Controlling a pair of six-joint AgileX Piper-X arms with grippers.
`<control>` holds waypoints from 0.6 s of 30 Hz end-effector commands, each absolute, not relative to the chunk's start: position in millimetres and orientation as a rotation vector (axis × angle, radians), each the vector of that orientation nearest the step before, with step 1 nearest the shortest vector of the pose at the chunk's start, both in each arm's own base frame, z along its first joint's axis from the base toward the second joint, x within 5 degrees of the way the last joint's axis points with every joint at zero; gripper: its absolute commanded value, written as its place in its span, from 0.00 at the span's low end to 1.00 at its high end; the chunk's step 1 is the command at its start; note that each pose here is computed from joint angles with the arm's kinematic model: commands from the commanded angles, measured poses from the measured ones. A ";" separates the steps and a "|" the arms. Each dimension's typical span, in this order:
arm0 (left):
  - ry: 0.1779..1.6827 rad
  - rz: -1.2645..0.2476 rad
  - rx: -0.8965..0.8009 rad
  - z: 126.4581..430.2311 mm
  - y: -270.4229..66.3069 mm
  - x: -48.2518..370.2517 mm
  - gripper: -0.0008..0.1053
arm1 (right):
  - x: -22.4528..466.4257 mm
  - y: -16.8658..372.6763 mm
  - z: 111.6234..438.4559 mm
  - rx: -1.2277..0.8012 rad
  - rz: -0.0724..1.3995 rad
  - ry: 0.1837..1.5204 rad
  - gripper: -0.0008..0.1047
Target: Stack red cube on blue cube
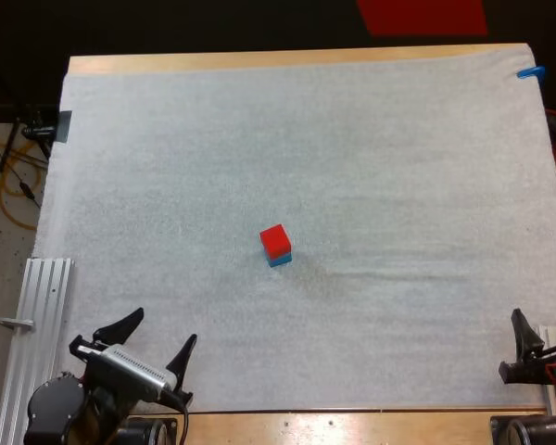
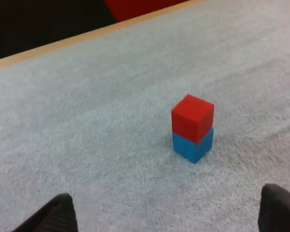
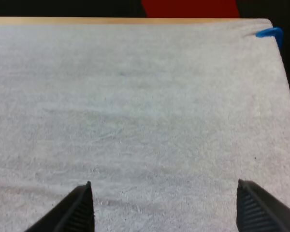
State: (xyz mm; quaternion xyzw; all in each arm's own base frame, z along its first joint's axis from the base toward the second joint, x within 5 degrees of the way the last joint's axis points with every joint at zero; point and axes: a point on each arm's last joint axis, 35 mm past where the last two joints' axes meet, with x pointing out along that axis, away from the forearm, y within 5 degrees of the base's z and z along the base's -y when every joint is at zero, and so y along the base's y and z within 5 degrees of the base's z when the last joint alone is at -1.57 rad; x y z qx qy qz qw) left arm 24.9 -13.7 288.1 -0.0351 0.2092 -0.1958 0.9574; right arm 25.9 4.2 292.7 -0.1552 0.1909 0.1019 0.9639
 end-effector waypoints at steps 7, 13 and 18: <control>0.415 -0.403 -0.081 291.3 -14.0 26.9 0.71 | 26.6 4.6 293.1 -0.317 0.217 0.395 0.58; 0.415 -0.403 -0.081 291.3 -14.0 26.9 0.71 | 26.6 4.6 293.1 -0.317 0.217 0.395 0.58; 0.415 -0.403 -0.081 291.3 -14.0 26.9 0.71 | 26.6 4.6 293.1 -0.305 0.215 0.396 0.58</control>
